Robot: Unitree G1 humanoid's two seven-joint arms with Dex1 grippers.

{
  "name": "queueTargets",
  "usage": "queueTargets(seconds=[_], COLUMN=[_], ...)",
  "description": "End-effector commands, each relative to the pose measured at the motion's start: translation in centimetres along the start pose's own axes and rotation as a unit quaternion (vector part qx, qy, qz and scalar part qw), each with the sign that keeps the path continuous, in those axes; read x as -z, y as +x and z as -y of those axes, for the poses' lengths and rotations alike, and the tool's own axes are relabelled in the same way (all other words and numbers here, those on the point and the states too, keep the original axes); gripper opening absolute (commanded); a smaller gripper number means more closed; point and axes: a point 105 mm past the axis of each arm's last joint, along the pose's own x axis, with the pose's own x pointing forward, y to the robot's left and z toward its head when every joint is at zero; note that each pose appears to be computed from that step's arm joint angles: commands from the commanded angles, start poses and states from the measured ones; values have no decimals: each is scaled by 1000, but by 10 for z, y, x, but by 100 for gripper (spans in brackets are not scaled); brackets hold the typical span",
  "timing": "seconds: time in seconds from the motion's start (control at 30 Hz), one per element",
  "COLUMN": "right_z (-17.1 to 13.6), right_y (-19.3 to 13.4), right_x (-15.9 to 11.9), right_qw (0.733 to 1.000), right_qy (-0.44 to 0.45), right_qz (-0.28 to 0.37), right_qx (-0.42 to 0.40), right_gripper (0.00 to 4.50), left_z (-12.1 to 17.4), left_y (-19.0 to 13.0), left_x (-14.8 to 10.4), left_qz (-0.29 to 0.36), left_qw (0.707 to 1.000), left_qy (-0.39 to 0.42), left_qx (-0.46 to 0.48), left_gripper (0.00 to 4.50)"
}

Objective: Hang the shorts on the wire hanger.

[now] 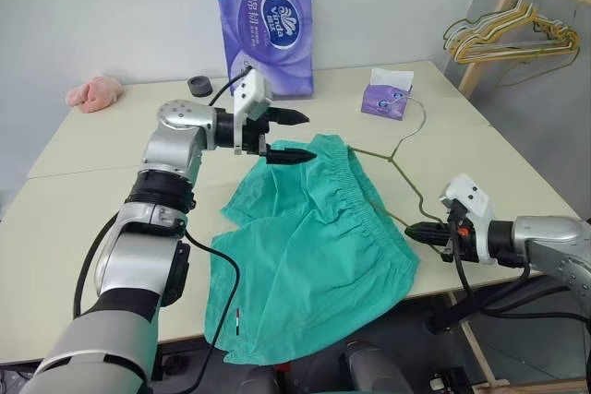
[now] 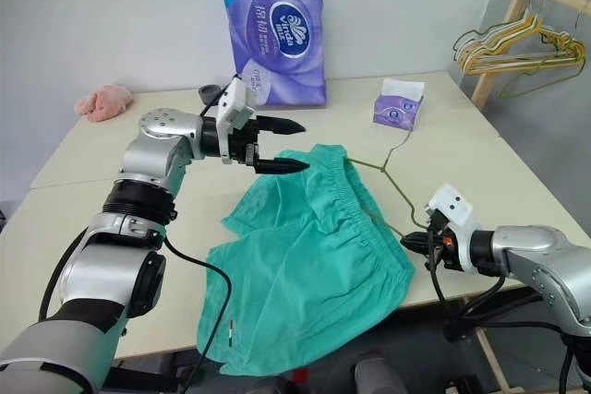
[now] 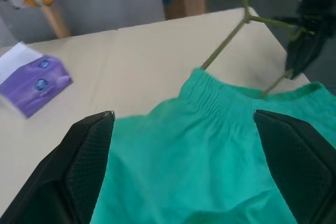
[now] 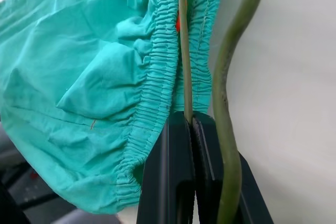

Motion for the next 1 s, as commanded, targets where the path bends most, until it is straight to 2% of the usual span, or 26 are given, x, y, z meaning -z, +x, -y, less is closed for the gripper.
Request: queueTargets(seconds=[0.03,0.13,0.4,0.57,0.6,0.63,0.73,1.0], right_z=[-6,-10,-20,-24,-25,-25,-25,-25], right_y=[-1,0,0,0,0,0,0,2], right_x=[-17,-24,-41,-48,-49,-50,-52,-60], right_qw=[997,994,982,979,979,979,978,971], right_qy=[-71,-111,-187,-202,-203,-203,-208,-236], right_qz=[8,5,7,16,18,20,24,38], right_qx=[-5,-7,-10,-13,-13,-13,-12,-4], right_gripper=[0,0,0,0,0,0,0,0], left_z=[6,14,17,16,17,17,19,23], left_y=[6,10,14,18,18,18,19,19], left_x=[-7,6,37,39,40,40,42,48], left_qz=[-22,-59,-117,-99,-98,-99,-98,-94], left_qw=[998,993,985,990,990,990,990,991], left_qy=[46,62,91,65,61,60,52,42], left_qx=[48,83,84,78,80,81,84,87], left_gripper=[448,448,448,448,410,395,307,53])
